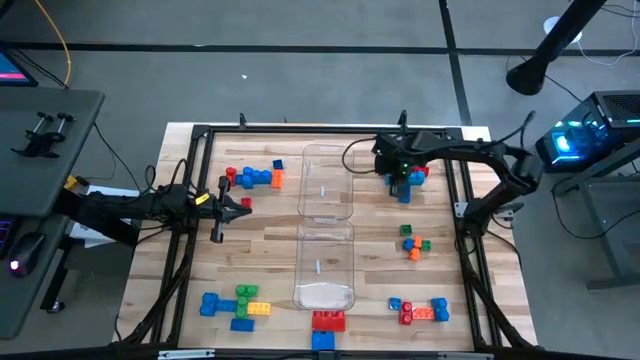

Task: Sort blocks by size
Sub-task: Put the large blue game piece in the top transparent bin

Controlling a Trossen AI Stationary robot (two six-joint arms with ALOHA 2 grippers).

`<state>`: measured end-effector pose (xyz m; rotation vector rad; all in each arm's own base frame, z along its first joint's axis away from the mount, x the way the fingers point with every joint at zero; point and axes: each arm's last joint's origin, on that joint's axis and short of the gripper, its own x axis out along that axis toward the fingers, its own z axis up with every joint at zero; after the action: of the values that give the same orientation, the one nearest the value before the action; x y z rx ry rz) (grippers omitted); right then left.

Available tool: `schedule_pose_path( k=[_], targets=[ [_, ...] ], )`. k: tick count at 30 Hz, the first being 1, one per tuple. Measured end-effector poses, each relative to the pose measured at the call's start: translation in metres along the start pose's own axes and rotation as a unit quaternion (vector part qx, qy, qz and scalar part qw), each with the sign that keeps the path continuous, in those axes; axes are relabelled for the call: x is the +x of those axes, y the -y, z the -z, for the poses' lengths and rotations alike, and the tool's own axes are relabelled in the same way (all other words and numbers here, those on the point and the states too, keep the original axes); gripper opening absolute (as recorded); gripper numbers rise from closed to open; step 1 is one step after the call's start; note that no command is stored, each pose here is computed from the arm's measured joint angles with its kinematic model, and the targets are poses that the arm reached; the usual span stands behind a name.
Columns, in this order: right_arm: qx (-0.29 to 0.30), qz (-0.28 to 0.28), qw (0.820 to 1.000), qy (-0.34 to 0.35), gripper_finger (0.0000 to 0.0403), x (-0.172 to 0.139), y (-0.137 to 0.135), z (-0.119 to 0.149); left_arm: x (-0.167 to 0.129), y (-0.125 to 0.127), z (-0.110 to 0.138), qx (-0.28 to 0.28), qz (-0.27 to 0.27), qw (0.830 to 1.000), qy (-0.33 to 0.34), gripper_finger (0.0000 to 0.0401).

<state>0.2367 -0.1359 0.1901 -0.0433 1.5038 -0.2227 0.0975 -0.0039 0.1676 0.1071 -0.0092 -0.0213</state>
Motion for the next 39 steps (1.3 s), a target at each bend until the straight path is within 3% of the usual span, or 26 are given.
schedule_pose_path(
  k=[6,15,22,30,34,38,39],
  targets=[
    [-0.014,0.016,0.999,-0.027,0.0140,0.012,-0.004,-0.006,0.000,0.000,0.000,0.000,0.000,1.000,0.000,0.0005],
    [0.003,-0.021,0.999,-0.029,0.0172,0.012,-0.002,-0.007,0.000,0.000,0.000,0.000,0.000,1.000,0.000,0.0005],
    [-0.041,-0.018,0.999,-0.019,0.0219,0.014,-0.002,-0.007,0.000,0.000,0.000,0.000,0.000,1.000,0.000,0.0005],
    [-0.070,-0.029,0.997,-0.032,0.0225,0.037,-0.012,0.008,0.000,0.000,0.000,0.000,0.000,1.000,0.000,0.0005],
    [-0.066,-0.015,0.997,-0.024,0.0206,0.039,-0.014,0.006,0.000,0.000,0.000,0.000,0.000,1.000,0.000,0.0005],
    [-0.073,0.020,0.996,-0.035,0.0129,0.037,-0.016,0.004,0.000,0.000,0.000,0.000,0.000,1.000,0.000,0.0005],
    [-0.075,0.022,0.996,-0.038,0.0129,0.035,-0.017,0.003,0.000,0.000,0.000,0.000,0.000,1.000,0.000,0.0005]
  ],
)
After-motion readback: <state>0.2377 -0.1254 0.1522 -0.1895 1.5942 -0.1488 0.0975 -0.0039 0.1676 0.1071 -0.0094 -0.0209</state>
